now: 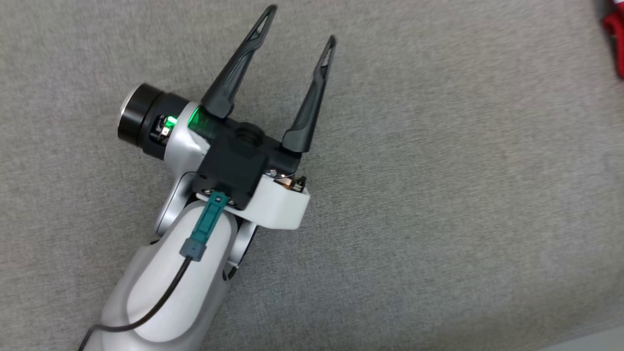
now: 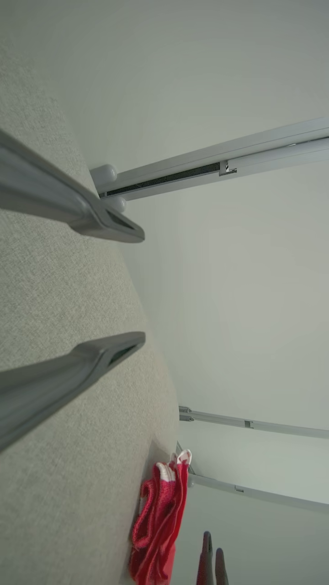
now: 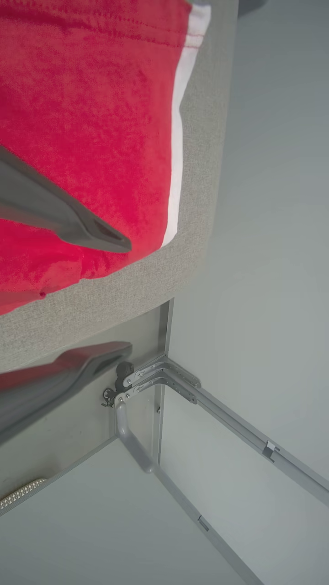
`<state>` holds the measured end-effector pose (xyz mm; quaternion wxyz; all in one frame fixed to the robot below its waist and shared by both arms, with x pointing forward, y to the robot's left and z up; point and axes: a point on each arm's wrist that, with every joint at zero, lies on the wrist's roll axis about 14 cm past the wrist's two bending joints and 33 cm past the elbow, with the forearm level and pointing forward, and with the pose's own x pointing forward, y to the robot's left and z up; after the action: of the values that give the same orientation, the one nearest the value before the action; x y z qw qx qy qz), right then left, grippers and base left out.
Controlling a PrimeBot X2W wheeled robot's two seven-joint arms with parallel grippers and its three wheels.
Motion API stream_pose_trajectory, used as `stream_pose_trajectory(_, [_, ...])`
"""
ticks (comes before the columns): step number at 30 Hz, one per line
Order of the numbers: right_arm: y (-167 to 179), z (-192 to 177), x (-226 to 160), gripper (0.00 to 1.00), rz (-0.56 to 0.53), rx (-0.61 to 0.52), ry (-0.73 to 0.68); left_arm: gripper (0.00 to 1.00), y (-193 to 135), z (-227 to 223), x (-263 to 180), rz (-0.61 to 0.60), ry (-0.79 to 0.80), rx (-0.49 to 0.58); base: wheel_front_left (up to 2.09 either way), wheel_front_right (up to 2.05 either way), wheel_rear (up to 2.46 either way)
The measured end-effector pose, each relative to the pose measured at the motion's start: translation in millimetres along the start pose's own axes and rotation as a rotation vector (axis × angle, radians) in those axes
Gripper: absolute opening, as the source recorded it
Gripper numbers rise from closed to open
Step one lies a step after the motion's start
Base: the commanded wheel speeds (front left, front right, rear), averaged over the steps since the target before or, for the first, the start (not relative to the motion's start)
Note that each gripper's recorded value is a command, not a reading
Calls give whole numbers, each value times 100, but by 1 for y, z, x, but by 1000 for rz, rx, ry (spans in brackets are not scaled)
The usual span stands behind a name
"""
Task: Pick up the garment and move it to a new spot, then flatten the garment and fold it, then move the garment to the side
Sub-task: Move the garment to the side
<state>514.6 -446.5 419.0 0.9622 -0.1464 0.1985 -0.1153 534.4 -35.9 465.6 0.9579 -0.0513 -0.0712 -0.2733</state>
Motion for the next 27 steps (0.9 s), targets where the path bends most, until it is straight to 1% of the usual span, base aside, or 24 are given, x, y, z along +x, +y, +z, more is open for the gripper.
stream_pose_trajectory(4, [1, 2, -33, 100, -18, 112, -66, 100, 1, 11, -11, 18, 3, 8, 0, 0, 0])
stream_pose_trajectory(10, [31, -2, -88, 100, -15, 287, -156, 100, 8, 25, -32, 86, 24, 8, 0, 0, 0])
stream_pose_trajectory(14, [57, 5, -118, 100, 11, 359, -221, 100, 16, 35, -49, 144, 29, 5, 0, 0, 0])
stream_pose_trajectory(15, [66, 8, -125, 100, 25, 372, -236, 100, 18, 37, -54, 158, 30, 6, 0, 0, 0])
stream_pose_trajectory(16, [66, 8, -125, 100, 25, 372, -236, 100, 18, 37, -54, 158, 30, 6, 0, 0, 0])
stream_pose_trajectory(19, [90, 19, -140, 100, 72, 398, -280, 100, 27, 42, -70, 211, 37, 5, 0, 0, 0])
stream_pose_trajectory(27, [160, 59, -154, 100, 256, 403, -379, 100, 67, 51, -123, 388, 67, 31, 0, 0, 0])
